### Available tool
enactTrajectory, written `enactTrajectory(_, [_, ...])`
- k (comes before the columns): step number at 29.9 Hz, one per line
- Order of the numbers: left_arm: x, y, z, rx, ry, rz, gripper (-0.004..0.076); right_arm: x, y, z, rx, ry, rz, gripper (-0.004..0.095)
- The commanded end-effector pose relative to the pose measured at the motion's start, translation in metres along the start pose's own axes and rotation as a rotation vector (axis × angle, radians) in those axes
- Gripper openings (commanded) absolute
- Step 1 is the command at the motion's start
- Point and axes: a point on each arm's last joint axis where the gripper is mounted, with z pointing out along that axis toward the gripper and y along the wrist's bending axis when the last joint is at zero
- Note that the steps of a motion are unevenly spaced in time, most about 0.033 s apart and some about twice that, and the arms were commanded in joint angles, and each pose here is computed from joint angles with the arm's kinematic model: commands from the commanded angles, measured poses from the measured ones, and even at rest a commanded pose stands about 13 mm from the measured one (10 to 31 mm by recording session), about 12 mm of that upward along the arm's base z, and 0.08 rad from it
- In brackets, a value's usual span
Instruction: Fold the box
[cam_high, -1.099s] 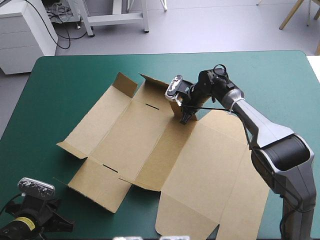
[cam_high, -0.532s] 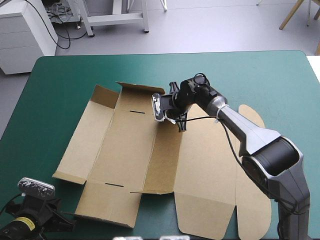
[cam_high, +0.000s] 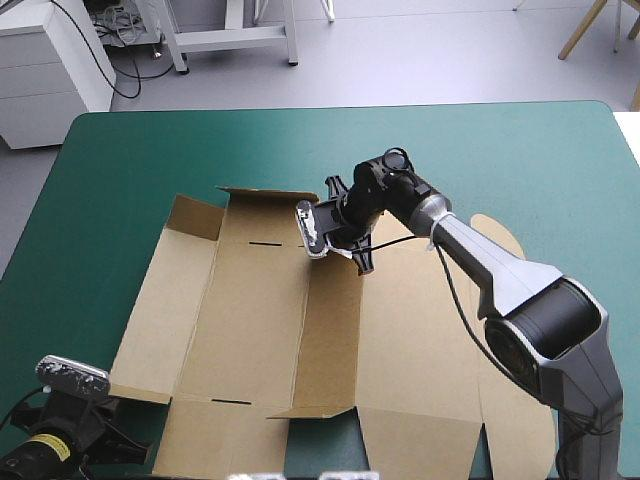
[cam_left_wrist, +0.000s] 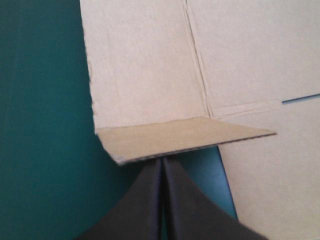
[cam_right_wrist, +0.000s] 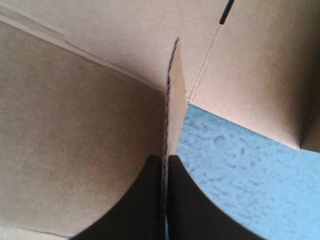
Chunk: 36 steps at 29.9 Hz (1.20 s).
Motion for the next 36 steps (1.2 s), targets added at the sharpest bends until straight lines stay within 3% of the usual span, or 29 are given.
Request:
enactTrajectory(1, [-0.008, 0.001, -0.004, -0.005, -0.053, -0.007, -0.001, -0.01, -0.012, -0.043, 0.161, -0.04, -0.038, -0.0019])
enactTrajectory(3, [-0.008, 0.001, -0.004, -0.005, -0.053, -0.007, -0.001, -0.011, -0.012, -0.043, 0.161, -0.043, -0.039, -0.0019])
enactTrajectory(12, [-0.008, 0.001, -0.004, -0.005, -0.053, -0.007, -0.001, -0.029, 0.006, -0.039, 0.011, -0.05, -0.079, -0.0019])
enactTrajectory(28, [-0.009, 0.001, -0.004, -0.005, -0.055, -0.007, -0.001, -0.032, 0.005, -0.039, 0.031, -0.042, 0.073, -0.0003])
enactTrajectory(31, [-0.009, 0.001, -0.004, -0.005, -0.055, -0.007, -0.001, -0.031, 0.004, -0.039, 0.042, -0.036, 0.118, 0.0084])
enactTrajectory(36, [-0.009, 0.001, -0.004, -0.005, -0.055, -0.007, -0.001, -0.029, 0.002, -0.045, 0.078, -0.016, 0.193, 0.0397])
